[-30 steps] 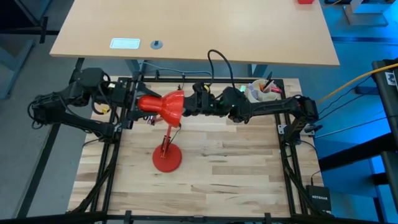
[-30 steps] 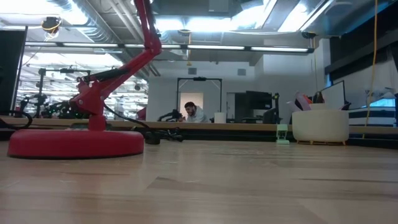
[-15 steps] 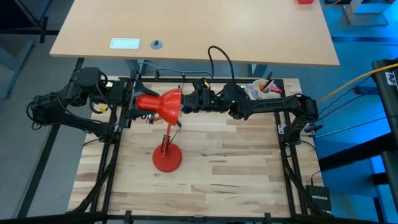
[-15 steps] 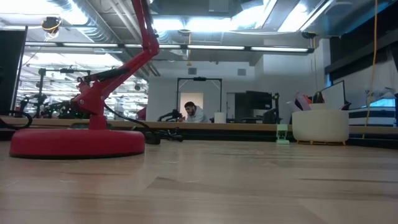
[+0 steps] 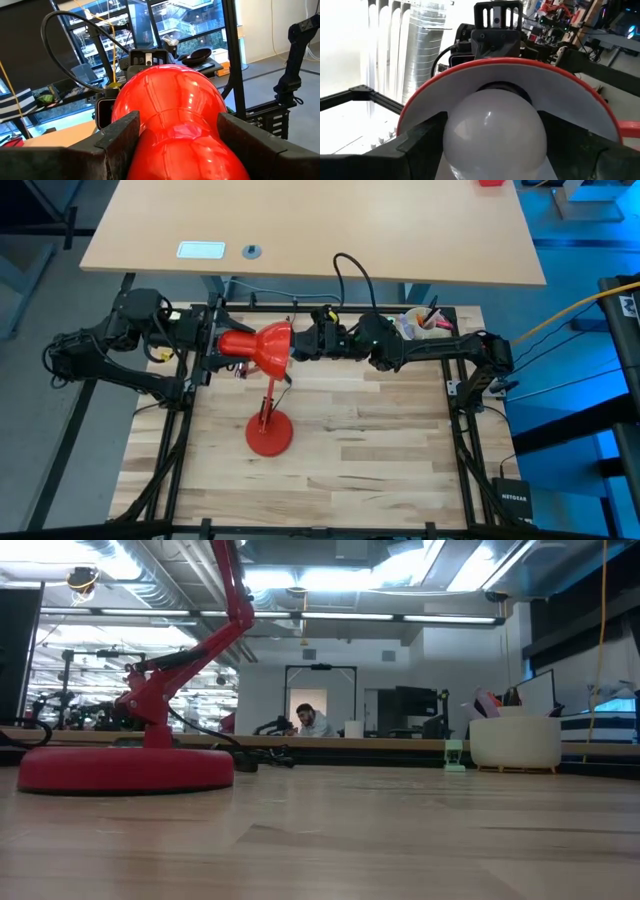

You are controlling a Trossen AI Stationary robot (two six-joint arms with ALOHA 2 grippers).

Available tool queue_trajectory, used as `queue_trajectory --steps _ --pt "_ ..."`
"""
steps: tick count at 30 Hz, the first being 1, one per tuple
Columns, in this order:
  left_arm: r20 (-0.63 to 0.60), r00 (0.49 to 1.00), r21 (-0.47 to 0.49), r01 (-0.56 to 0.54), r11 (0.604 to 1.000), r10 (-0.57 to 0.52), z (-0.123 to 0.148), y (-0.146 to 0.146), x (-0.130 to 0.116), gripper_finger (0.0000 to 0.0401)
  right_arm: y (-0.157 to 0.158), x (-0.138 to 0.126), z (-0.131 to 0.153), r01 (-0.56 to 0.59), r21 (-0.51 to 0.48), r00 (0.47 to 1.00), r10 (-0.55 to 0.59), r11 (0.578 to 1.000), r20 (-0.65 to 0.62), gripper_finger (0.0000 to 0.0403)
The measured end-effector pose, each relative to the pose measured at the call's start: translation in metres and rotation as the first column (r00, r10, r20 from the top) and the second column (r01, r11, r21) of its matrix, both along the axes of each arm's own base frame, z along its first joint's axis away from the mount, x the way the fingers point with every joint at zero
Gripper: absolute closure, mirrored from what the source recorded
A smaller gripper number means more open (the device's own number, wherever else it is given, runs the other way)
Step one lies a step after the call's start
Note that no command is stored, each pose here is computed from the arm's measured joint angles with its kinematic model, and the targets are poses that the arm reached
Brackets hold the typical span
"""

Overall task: Screw lightbulb
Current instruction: Insert the white lightbulb into the red desk lamp

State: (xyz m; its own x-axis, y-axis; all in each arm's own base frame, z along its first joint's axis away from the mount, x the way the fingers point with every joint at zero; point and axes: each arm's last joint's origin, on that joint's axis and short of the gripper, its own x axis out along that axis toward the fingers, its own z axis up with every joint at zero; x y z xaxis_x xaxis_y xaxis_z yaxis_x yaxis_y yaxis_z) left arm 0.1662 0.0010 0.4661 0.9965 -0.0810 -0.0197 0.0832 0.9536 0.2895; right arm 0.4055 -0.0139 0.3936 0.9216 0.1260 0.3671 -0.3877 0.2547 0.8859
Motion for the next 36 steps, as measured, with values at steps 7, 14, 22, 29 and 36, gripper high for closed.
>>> queue_trajectory --steps 7,14,22,29,36 --pt "0.002 1.000 -0.005 0.000 1.000 0.000 0.0004 0.0000 0.0001 0.0148 0.0000 -0.0003 0.0007 0.002 0.000 1.000 -0.002 1.000 0.008 0.0100" --pt "0.004 1.000 -0.008 0.000 1.000 0.000 0.0005 0.0000 -0.0001 0.0148 -0.0001 0.0002 -0.0005 0.002 0.002 1.000 -0.002 1.000 -0.005 0.0100" --pt "0.002 1.000 -0.024 -0.002 1.000 0.002 0.0005 0.0001 -0.0001 0.0148 -0.0001 0.0006 -0.0014 0.003 0.002 1.000 -0.002 1.000 -0.016 0.0100" --pt "0.002 1.000 -0.040 -0.003 0.999 0.003 0.0007 0.0001 -0.0001 0.0148 -0.0001 0.0007 -0.0017 0.003 0.003 1.000 -0.003 1.000 -0.019 0.0100" --pt "0.000 1.000 -0.057 -0.007 0.998 0.007 0.0007 0.0002 -0.0001 0.0148 -0.0002 0.0011 -0.0026 0.003 0.003 1.000 -0.003 1.000 -0.023 0.0100"
